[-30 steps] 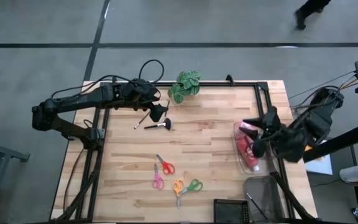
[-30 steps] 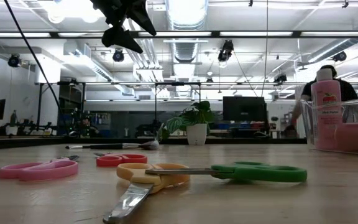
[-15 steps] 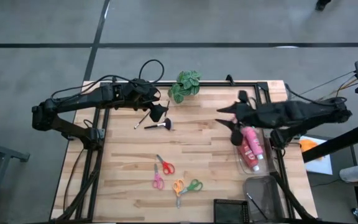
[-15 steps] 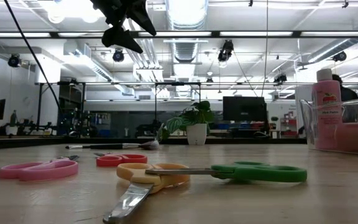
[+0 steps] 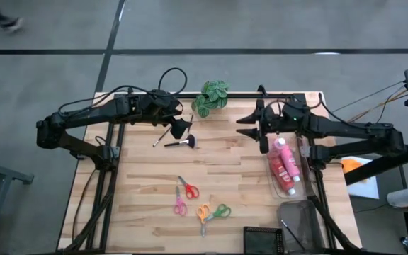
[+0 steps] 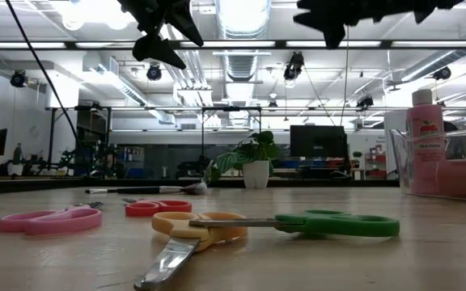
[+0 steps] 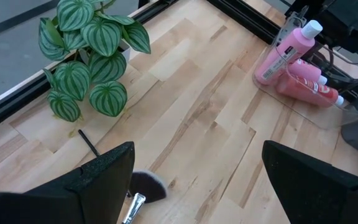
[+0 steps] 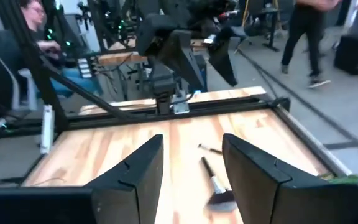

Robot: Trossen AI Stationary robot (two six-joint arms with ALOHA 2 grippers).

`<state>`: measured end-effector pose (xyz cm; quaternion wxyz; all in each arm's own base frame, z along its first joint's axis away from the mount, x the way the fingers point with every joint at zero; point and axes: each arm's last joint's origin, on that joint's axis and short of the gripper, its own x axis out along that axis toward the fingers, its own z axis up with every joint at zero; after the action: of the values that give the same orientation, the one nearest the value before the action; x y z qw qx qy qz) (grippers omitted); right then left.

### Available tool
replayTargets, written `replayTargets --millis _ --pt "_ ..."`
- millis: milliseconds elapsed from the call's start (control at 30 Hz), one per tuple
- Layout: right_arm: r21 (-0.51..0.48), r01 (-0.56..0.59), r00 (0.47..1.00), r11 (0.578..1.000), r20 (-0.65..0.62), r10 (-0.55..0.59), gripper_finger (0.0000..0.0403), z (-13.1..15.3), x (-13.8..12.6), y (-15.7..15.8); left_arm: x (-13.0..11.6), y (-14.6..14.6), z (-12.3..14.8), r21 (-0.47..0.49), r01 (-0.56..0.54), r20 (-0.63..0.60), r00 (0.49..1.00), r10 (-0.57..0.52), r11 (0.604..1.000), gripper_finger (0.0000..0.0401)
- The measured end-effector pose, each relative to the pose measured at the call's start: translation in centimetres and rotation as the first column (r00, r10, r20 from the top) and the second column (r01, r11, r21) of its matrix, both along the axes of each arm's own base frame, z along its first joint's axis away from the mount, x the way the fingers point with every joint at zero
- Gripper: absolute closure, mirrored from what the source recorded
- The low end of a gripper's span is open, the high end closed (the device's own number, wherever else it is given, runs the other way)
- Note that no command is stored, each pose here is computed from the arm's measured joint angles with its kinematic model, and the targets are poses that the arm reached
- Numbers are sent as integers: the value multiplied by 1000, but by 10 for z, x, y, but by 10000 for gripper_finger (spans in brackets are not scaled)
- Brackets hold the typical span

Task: Pick & Place Paint Supplies
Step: Put the black paint brush into the gray bin

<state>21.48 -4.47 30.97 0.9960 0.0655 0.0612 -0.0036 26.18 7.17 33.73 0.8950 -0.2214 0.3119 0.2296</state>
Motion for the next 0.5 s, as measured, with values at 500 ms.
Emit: replayTargets --millis 500 --pt "-41 -25 997 999 -70 22 241 -17 8 -4 0 0 0 0 0 0 1000 0 1000 45"
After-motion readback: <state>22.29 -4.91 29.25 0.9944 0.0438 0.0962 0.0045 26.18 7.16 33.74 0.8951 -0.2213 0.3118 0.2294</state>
